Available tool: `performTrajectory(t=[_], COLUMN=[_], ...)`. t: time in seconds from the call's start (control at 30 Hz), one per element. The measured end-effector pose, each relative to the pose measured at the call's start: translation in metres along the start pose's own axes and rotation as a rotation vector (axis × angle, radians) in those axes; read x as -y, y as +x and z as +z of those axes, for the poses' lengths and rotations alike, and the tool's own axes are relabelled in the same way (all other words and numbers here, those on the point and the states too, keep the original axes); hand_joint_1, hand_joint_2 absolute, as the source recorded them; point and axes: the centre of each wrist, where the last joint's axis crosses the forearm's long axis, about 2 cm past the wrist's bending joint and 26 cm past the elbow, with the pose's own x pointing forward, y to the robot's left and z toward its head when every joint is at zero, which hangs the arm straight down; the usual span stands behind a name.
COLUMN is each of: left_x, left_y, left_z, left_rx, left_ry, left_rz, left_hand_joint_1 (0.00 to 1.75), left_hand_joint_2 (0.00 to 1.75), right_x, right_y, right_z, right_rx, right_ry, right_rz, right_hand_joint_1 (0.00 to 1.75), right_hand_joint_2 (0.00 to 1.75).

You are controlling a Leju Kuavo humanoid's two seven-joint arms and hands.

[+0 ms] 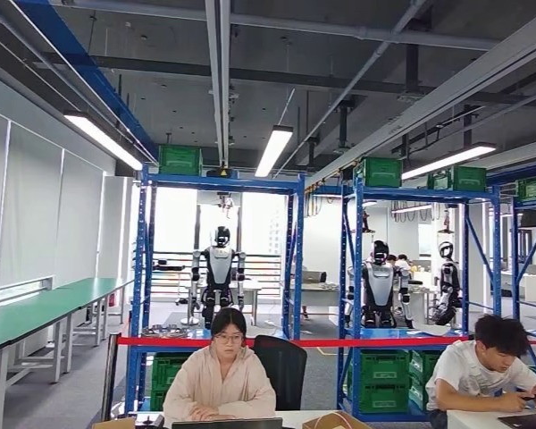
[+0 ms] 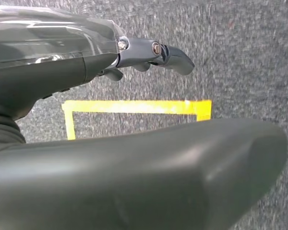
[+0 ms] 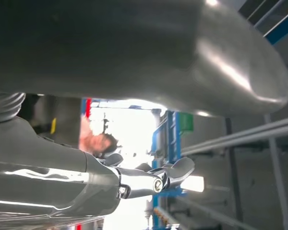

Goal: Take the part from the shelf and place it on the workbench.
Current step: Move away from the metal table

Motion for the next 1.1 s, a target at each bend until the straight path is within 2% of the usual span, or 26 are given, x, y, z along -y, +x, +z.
performTrajectory(t=[0.17,0.43,0.77,1.1], left_x=[0.002,0.003,0.011,0.013], left_y=[-0.002,-0.003,-0.009,-0.009], left_z=[0.001,0.002,0.006,0.006], left_rx=[0.0,-0.004,-0.027,-0.024], left_ry=[-0.001,0.008,0.007,-0.002], left_rz=[0.002,0.022,0.038,0.031], left_hand_joint_1=[0.0,0.0,0.0,0.0], left_hand_joint_2=[0.0,0.0,0.0,0.0], right_x=[0.001,0.004,0.031,0.046], right_y=[-0.004,-0.016,-0.023,-0.034], right_z=[0.016,0.061,0.121,0.157], right_rx=[-0.083,-0.347,-0.627,-0.813], right_ry=[0.003,0.031,-0.025,-0.059], right_rz=[0.056,0.028,0.032,0.055], right_hand_joint_1=[0.0,0.0,0.0,0.0], right_hand_joint_2=[0.0,0.0,0.0,0.0])
